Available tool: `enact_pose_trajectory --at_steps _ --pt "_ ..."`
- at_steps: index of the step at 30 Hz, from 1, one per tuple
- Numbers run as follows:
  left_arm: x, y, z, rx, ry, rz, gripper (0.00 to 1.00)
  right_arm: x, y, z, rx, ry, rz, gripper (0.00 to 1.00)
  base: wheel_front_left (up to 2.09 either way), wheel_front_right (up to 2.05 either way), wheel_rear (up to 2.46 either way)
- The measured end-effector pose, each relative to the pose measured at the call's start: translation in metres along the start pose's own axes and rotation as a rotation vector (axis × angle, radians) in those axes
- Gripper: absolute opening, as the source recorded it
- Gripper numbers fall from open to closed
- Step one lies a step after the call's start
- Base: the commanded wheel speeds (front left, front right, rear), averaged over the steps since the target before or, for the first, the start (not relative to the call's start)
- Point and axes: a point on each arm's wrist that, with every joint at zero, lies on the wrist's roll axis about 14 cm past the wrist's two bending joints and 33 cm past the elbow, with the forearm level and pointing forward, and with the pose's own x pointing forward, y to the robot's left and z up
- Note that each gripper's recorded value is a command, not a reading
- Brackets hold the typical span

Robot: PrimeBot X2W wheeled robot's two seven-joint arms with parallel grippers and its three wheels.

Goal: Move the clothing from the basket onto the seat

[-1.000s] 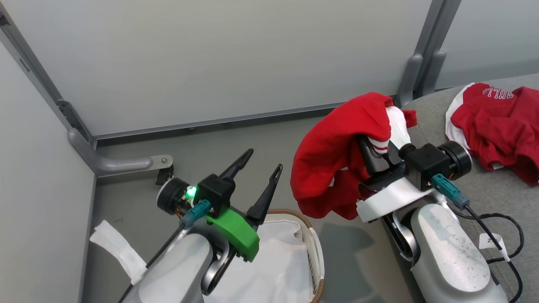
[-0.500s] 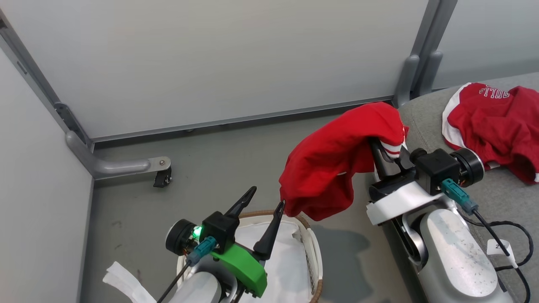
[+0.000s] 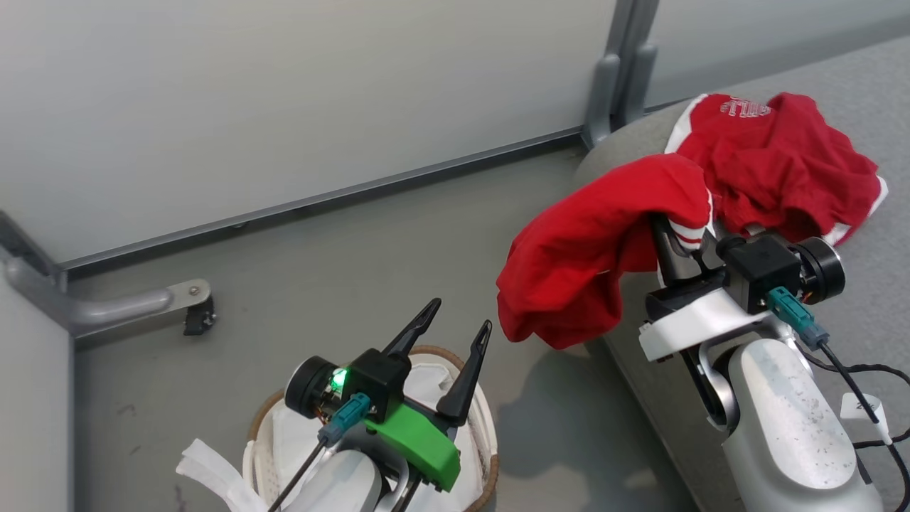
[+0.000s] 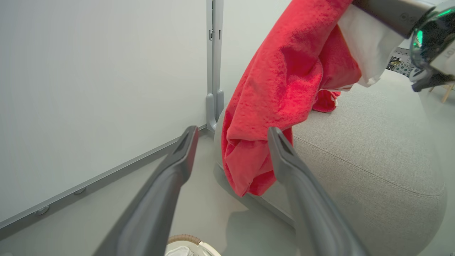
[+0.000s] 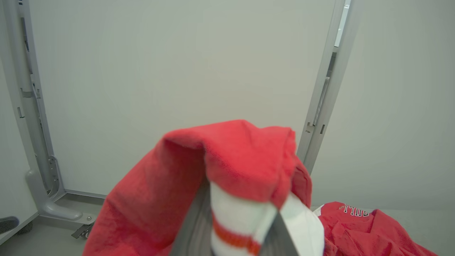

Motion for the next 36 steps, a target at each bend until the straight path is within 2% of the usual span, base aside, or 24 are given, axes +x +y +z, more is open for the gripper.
enact_pose_trajectory --at_steps 14,23,28,36 --pt "0.051 -0.057 -0.025 -0.036 0.046 -0.259 1.0 -0.053 -0.092 -0.011 -0.096 0.093 -0.262 0.0 0.0 0.0 0.0" --pt "0.062 -0.066 -0.046 -0.078 0.08 -0.324 1.0 -0.07 -0.124 -0.03 -0.133 0.172 -0.358 0.0 0.0 0.0 0.0" --pt "0.069 -0.055 -0.048 -0.087 0.073 -0.312 1.0 -0.043 -0.142 -0.023 -0.225 0.152 -0.367 0.0 0.0 0.0 0.0" --pt "0.077 -0.017 -0.067 -0.078 0.089 -0.267 1.0 0.035 -0.186 0.016 -0.408 0.041 -0.371 0.0 0.0 0.0 0.0"
